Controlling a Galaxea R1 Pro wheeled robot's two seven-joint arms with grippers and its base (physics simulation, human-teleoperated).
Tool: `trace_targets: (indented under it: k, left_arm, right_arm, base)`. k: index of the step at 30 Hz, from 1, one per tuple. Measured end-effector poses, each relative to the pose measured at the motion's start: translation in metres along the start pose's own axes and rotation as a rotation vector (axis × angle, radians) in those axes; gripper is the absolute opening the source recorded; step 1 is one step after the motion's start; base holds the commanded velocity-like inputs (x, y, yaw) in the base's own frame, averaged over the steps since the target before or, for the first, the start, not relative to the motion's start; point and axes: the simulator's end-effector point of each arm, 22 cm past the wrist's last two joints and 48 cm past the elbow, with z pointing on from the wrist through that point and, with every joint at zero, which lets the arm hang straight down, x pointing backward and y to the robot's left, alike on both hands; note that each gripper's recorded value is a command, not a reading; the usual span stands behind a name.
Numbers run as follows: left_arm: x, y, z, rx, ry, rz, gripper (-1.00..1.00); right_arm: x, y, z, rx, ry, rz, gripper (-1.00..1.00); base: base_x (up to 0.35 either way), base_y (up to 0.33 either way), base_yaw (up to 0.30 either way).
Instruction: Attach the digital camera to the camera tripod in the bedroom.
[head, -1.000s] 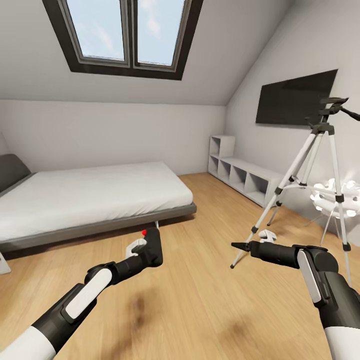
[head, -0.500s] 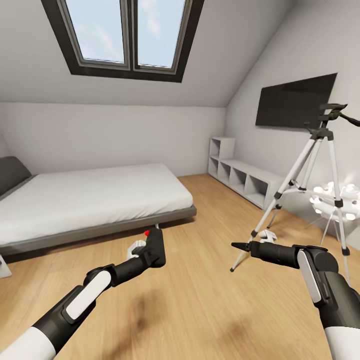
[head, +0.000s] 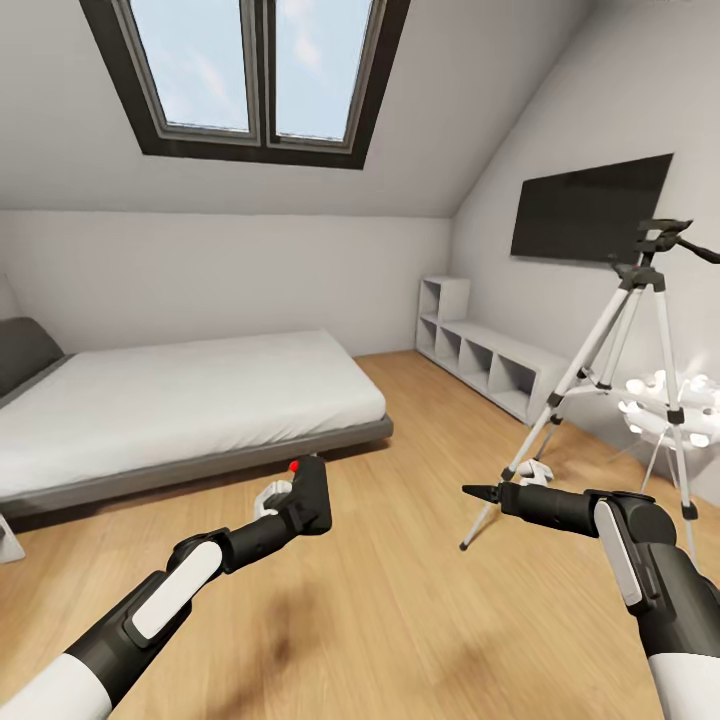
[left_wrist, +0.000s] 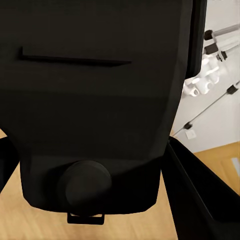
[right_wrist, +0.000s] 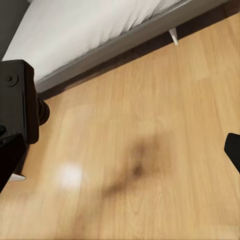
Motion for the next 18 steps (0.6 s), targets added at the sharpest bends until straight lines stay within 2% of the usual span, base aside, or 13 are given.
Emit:
trace_targets:
  k: [18]
  left_arm:
    - [-0.024,-0.027,-0.008,0.000,0.000,0.004,-1.00]
  right_arm:
    - [-0.030,0.019,-0.011,-0.001,0.000,0.001,1.00]
  base:
    - [0.000,0.000,0.000]
